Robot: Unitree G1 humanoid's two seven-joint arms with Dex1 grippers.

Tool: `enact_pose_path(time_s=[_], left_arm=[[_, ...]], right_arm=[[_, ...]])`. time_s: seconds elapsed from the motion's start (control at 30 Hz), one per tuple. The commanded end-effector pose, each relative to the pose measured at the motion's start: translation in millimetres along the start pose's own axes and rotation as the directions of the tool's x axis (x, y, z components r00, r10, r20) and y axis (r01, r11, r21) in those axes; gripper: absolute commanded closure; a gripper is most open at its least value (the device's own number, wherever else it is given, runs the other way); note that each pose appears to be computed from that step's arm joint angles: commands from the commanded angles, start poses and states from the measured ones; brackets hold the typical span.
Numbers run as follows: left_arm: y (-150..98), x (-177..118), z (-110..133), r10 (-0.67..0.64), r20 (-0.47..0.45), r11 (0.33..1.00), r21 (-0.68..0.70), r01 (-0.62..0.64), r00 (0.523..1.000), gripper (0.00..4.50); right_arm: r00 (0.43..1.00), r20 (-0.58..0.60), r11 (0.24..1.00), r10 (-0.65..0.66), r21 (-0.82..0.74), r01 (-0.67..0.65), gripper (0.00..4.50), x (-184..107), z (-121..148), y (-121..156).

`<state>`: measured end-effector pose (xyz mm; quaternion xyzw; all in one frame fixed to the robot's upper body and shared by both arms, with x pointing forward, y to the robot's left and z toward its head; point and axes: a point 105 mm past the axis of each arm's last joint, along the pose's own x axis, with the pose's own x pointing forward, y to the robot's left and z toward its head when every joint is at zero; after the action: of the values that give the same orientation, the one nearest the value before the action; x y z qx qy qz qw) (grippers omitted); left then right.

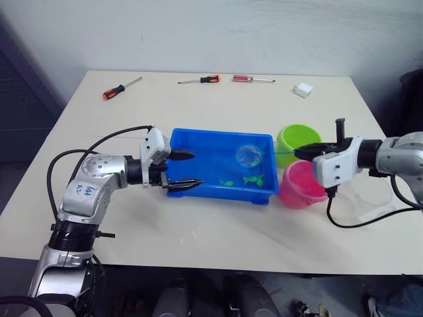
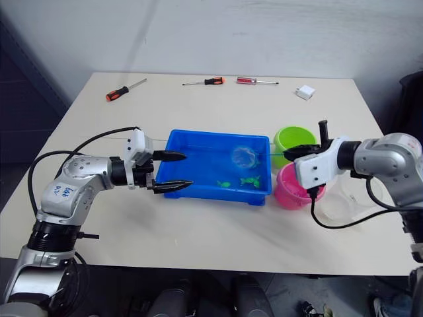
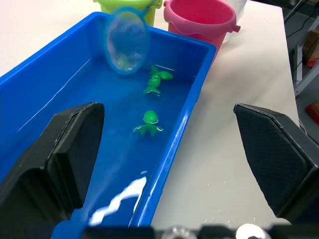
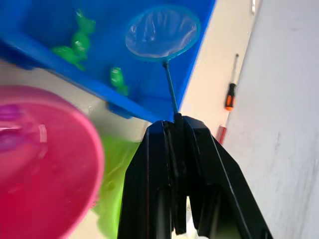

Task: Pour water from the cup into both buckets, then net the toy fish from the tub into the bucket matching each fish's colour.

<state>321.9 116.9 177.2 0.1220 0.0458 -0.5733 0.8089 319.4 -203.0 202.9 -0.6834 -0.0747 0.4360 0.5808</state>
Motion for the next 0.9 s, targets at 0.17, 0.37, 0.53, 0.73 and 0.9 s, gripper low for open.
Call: enact_pose_path(time_s=[0.17, 0.37, 0.53, 0.73, 0.9], left_arm=[[2.1, 0.4, 11.0, -0.002, 0.027, 0.999, 0.044, 0.0, 1.0, 0.01], [2.9, -2.4, 10.9, 0.009, 0.026, 0.999, 0.047, -0.01, 1.0, 0.01], [3.5, -4.6, 10.8, 0.022, 0.028, 0.999, 0.046, -0.023, 0.999, 0.01], [3.8, -5.2, 10.7, 0.028, 0.03, 0.998, 0.047, -0.029, 0.999, 0.01], [4.9, -4.7, 11.2, 0.031, 0.034, 0.998, 0.048, -0.032, 0.999, 0.01]], right_arm=[[1.0, 0.006, 0.998, 0.027, -0.062, -0.026, 4.5, 0.9, 1.0, 4.5], [0.997, -0.043, 0.985, 0.068, -0.158, -0.074, 4.5, 15.8, -9.0, 9.1], [0.999, -0.035, 0.981, -0.001, -0.194, -0.005, 4.5, 30.8, -11.4, -6.9], [0.996, -0.002, 0.961, -0.088, -0.264, 0.084, 4.5, 45.5, -2.5, -36.8], [0.991, 0.002, 0.958, -0.133, -0.256, 0.129, 4.5, 36.8, -1.8, -53.6]])
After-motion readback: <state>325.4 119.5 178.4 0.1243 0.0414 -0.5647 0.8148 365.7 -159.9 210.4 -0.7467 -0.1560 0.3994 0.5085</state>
